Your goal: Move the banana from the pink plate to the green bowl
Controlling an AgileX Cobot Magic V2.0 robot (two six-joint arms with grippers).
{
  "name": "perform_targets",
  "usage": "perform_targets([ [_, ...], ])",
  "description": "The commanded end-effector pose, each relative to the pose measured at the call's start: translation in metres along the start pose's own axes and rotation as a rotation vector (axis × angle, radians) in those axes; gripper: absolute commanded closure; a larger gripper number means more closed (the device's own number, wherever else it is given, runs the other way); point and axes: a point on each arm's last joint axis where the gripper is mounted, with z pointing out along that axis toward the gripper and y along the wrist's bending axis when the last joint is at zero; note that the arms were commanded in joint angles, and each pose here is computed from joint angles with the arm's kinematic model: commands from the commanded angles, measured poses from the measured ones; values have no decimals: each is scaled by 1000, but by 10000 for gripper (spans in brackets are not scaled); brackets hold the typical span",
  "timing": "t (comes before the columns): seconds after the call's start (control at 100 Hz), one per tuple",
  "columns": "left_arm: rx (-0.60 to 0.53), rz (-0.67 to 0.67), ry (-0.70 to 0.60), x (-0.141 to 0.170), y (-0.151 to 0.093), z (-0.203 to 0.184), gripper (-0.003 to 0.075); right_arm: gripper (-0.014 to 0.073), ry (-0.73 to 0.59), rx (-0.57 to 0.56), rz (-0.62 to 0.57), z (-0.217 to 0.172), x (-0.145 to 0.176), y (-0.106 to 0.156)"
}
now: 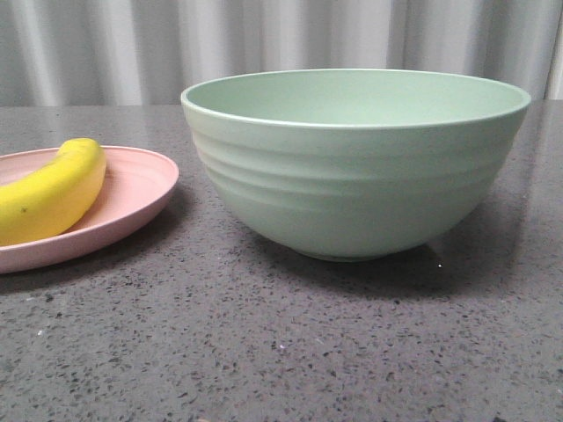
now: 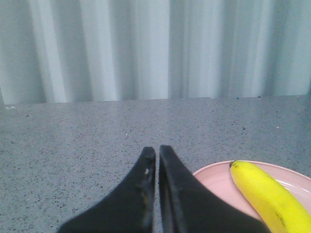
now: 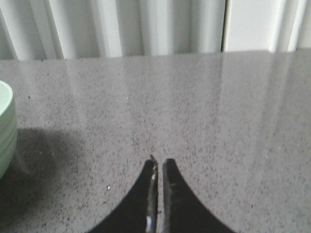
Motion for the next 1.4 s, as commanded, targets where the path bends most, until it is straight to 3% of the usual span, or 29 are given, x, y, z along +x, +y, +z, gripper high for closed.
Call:
perform_targets([
  [0.0,-4,-7,-73,-25,0,10,741,658,28,-1,4,4,-23,1],
  [0.12,-6,-9,-48,-27,0,21,740,659,152,-1,5,13,-37,1],
  [0.28,-10,-9,-69,-29,0,30,718,659,125,-2,9,23,-57,2],
  [0.47,-12,-9,-96,-31,1,35,460,659,147,-5,23,28,-55,2],
  [0.68,-16,-29,-115,-32,1,41,335,659,145,-5,23,28,-55,2],
  [0.82,-9,-28,-106,-34,0,42,329,659,145,-5,23,28,-55,2],
  [1.09,83,-21,67,-44,-13,57,329,659,139,-5,23,28,-56,2],
  [1.39,241,27,377,-44,-42,78,330,659,130,-5,23,29,-56,2],
])
